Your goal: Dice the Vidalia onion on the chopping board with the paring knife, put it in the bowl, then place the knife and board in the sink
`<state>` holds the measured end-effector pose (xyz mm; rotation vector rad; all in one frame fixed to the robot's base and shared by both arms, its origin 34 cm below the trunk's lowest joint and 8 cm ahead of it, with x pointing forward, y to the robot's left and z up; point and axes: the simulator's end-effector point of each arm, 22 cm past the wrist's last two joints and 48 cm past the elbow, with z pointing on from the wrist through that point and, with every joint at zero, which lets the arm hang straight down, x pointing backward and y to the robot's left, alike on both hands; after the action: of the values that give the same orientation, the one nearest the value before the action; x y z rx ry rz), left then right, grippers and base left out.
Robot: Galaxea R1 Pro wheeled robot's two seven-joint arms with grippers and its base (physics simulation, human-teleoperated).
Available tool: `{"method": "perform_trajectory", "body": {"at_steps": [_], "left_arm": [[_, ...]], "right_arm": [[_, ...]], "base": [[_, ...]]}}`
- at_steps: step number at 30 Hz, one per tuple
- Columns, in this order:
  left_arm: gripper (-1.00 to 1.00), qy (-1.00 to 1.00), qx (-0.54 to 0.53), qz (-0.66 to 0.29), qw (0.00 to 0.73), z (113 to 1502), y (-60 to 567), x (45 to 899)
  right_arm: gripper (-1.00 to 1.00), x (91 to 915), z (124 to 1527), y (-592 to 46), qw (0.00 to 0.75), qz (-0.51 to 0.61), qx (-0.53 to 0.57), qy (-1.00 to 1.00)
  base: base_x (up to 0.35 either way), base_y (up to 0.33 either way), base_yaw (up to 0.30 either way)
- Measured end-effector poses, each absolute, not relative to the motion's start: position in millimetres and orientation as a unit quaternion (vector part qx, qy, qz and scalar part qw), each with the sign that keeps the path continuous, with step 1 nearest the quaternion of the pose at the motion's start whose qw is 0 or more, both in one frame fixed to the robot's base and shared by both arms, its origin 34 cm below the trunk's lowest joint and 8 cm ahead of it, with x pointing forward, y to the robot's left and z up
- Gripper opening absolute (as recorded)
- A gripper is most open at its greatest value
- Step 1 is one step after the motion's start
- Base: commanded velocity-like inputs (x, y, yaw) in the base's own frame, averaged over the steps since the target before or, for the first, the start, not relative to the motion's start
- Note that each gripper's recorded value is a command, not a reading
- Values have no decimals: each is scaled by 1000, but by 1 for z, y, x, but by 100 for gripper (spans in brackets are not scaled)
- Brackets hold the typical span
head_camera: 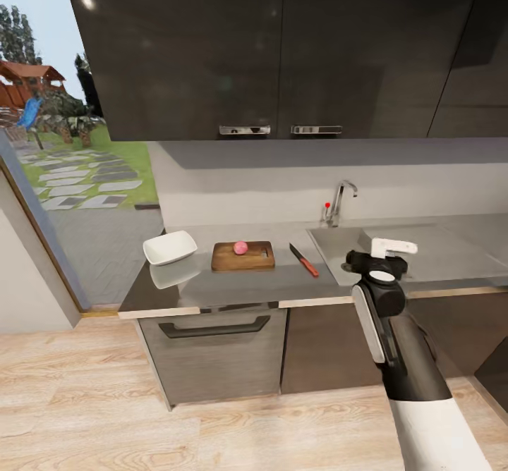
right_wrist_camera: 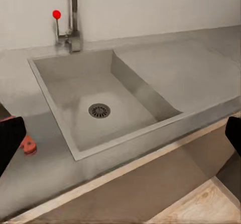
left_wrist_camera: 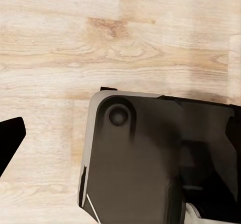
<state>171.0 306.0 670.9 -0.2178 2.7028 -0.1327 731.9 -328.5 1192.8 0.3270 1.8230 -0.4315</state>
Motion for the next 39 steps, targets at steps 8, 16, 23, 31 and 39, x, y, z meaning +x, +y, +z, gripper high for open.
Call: {"method": "perform_trajectory", "body": {"at_steps": [8, 16, 23, 31, 39], "left_arm": [[100, 973, -78, -48, 212, 671, 306, 171], [100, 973, -78, -48, 212, 671, 306, 171], [100, 973, -79, -48, 211, 671, 306, 170], [100, 974, -79, -47, 207, 670, 306, 166], [100, 975, -80, -46, 204, 669, 307, 164]], "right_arm": [[100, 754, 1155, -266, 557, -97, 62, 822], [100, 759, 1140, -249, 547, -64, 33, 834], [100, 759, 1140, -244, 548, -53, 26, 834], [100, 761, 1139, -227, 550, -15, -1, 835], [100, 762, 1131, -224, 544, -8, -7, 839]], "base": [[195, -67, 0], [259, -60, 0], [264, -168, 0], [231, -196, 0], [27, -25, 0]]}}
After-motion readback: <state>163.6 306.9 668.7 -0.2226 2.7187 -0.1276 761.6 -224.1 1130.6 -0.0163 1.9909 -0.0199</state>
